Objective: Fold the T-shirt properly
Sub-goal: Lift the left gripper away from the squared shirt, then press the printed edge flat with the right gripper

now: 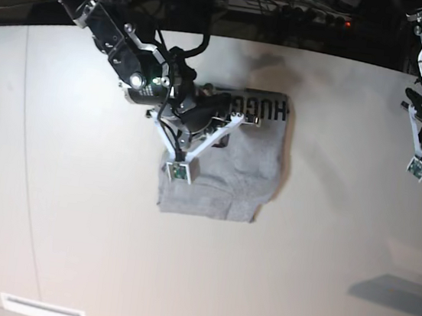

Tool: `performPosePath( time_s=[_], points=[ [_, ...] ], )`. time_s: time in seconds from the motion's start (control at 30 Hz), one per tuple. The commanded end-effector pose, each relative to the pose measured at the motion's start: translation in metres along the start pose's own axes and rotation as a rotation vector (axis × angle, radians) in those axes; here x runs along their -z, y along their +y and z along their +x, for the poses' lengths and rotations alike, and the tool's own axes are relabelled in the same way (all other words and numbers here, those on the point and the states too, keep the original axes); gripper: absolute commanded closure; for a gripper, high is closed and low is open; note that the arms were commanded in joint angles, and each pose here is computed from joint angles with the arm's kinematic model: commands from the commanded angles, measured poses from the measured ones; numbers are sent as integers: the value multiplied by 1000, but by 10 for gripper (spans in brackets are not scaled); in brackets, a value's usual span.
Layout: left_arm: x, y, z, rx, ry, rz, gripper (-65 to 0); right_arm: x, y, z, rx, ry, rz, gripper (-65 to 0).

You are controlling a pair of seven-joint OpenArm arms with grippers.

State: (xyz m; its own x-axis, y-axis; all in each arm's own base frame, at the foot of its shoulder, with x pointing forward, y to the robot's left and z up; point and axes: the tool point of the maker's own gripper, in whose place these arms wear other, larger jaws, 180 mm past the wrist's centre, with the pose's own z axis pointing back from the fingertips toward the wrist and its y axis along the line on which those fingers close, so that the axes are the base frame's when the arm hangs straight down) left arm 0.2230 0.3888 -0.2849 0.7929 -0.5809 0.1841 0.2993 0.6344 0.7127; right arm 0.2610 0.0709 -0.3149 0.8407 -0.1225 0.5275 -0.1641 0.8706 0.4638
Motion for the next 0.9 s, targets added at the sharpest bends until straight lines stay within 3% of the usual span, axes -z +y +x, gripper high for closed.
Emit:
performPosePath(
  time_s=[0.0,0.13,0.5,0.67,0.87],
  points=[
    [-5,12,-3,26,7,52,0,-2,-1,12,-7,-46,-4,0],
    [-4,2,-19,78,42,77,0,7,-19,-3,17,-48,-53,0],
    [-6,2,-27,46,41,86,0,21,-81,-52,23,-37,-217,0],
    [-6,2,-26,45,38,84,0,21,-80,-56,28,-38,-217,0],
    [-5,1,-26,43,39,83,0,2,-52,-29,27,-80,-126,0]
  ],
)
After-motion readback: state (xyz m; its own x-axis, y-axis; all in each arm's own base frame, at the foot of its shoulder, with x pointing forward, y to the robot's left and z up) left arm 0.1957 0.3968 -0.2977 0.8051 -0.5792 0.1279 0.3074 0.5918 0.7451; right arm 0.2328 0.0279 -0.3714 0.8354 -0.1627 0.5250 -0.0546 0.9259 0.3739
